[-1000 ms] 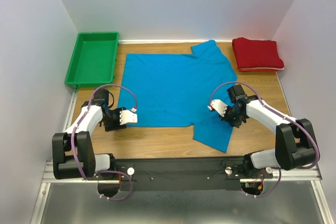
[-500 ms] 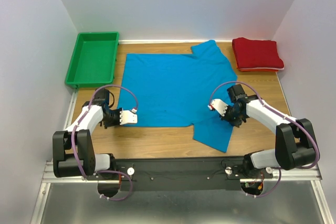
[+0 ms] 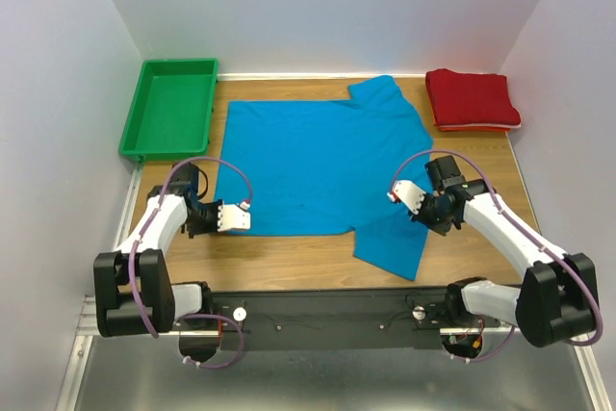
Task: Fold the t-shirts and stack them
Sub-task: Fold the tshirt
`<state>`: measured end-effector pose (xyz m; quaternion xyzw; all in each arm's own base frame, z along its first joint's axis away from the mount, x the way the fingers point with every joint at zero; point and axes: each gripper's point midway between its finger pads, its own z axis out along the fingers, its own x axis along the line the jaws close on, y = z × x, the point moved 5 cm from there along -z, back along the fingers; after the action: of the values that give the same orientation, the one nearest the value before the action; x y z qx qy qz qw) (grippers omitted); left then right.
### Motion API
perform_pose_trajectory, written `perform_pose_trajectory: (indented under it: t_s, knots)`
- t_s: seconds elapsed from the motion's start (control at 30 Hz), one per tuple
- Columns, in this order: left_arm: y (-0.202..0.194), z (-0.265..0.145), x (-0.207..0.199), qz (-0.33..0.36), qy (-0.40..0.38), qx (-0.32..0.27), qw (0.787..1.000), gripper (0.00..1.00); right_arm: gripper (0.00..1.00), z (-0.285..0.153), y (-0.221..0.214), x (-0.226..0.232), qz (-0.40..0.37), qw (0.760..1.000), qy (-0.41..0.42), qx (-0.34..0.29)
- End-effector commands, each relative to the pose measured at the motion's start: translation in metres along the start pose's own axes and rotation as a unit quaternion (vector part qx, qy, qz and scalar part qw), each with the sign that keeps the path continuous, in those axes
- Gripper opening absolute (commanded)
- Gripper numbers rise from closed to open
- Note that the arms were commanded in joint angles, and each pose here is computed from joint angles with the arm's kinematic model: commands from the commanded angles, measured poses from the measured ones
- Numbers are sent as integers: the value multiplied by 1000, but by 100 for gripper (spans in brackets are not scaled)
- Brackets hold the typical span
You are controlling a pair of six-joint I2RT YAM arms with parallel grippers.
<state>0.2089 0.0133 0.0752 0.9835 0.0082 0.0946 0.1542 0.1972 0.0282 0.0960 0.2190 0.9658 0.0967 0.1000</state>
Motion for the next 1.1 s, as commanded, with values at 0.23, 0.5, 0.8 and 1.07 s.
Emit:
perform_pose_trajectory:
  t_s: [0.23,0.5,0.8,1.07]
  knots:
    - [17,-20,25,-18,-18,-46,999,0,11,-20,20,-14,-21,1000,15,-7]
    - [12,-9,17,-24,-20,-42,999,0,41,5,20,4,-21,994,105,4]
    - [11,-5,18,-28,-17,-40,999,0,47,35,12,3,-28,994,99,31]
    - [10,-3,16,-29,-16,-42,999,0,42,59,-6,10,-33,994,83,63]
